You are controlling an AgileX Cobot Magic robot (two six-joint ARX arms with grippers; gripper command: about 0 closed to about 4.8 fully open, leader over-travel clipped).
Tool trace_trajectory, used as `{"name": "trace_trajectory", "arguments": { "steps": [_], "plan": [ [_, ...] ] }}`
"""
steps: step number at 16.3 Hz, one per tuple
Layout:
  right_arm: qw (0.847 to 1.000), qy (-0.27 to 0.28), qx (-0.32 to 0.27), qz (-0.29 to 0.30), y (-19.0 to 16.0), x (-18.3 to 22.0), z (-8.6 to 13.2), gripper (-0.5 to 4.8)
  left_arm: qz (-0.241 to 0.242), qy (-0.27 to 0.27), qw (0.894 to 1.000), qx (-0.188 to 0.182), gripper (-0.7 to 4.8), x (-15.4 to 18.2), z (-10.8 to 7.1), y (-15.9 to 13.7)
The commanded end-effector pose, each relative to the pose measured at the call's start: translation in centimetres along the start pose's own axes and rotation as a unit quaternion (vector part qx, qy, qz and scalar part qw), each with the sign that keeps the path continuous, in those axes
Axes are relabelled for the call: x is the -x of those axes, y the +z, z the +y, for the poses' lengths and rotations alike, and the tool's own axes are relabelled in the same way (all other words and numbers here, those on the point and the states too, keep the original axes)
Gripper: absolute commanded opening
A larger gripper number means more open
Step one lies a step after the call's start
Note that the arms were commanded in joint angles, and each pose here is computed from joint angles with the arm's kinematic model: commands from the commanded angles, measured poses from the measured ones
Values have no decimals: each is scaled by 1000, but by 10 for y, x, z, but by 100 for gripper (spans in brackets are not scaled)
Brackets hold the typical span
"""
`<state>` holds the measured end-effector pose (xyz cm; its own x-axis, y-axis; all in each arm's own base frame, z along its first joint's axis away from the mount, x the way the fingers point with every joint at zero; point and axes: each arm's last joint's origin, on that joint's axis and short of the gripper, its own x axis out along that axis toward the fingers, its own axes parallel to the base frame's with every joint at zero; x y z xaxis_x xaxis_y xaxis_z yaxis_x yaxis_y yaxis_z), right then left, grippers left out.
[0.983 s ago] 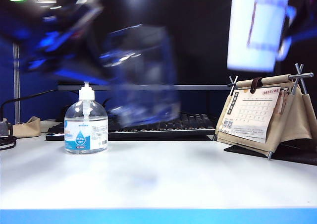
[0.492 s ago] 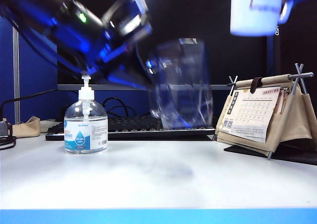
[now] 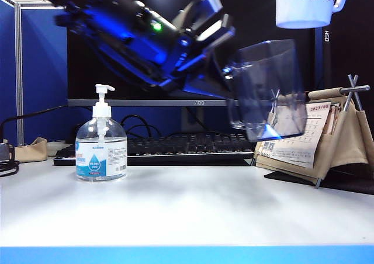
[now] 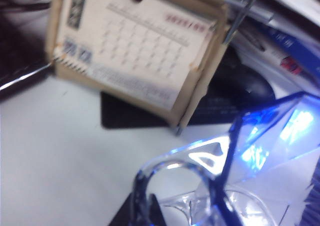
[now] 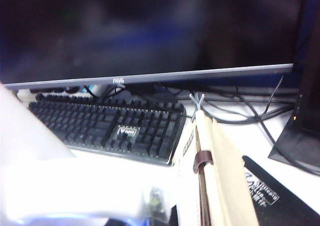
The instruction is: Swap the positions of the transparent plastic cup and the white ceramic cup.
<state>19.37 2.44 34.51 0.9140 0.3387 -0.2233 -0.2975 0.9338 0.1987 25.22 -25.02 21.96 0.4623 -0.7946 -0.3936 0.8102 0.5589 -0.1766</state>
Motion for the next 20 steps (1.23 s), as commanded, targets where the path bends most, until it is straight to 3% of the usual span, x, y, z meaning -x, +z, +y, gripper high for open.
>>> {"name": "trace_trajectory", "arguments": {
  "steps": [1,4,9,20],
  "plan": [
    [999,9,6,-37,10,4,3,-7,13,-12,1000,5,-6,-17,2,-8],
    [999,9,6,-38,10,4,3,-7,36,-22,999,20,-5,-32,3,-25],
    [999,10,6,-37,10,4,3,-7,19,-25,999,18,-6,-43,2,-14],
    [999,9,5,-32,9,0,2,-7,50,-14,999,-13,-6,-62,-6,-25]
  ]
}}
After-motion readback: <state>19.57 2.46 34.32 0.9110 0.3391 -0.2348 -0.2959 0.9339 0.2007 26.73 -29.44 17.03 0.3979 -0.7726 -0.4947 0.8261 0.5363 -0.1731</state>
